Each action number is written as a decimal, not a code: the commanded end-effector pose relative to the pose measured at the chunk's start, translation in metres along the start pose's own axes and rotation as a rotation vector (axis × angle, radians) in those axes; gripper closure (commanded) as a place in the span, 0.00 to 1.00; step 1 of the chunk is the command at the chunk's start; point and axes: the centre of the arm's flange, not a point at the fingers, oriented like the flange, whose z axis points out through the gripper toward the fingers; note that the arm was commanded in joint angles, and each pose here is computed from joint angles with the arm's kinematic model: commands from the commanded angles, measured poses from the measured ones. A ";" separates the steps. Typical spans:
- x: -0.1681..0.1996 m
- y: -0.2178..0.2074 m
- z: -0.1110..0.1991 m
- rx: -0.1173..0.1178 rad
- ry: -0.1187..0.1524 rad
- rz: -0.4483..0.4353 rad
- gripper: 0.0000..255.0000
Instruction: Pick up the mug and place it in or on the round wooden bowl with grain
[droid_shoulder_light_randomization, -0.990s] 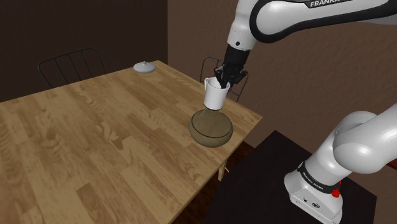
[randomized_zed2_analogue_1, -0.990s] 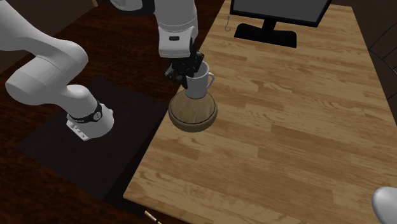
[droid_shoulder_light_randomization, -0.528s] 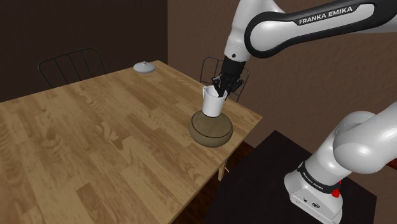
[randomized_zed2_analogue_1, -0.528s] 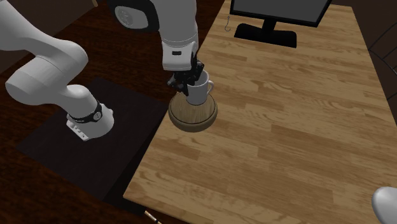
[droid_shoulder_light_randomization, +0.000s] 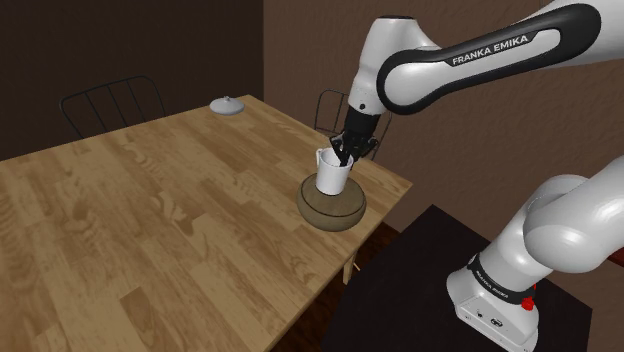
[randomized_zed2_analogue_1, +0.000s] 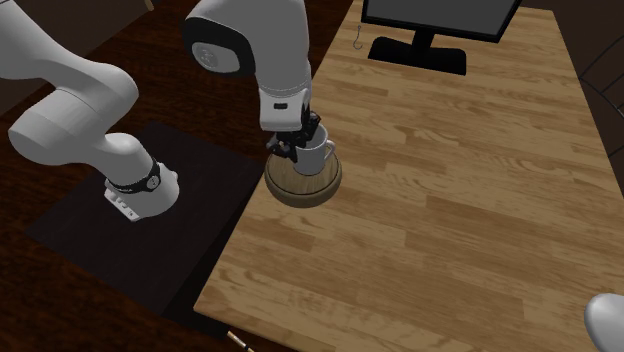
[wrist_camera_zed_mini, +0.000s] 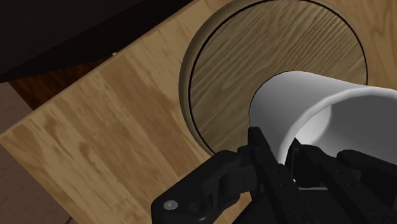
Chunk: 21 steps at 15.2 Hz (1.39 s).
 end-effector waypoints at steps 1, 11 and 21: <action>0.000 0.000 0.005 0.000 0.001 0.000 1.00; 0.000 0.000 0.005 0.000 0.001 0.000 0.00; 0.000 0.000 -0.045 0.000 0.001 0.000 0.00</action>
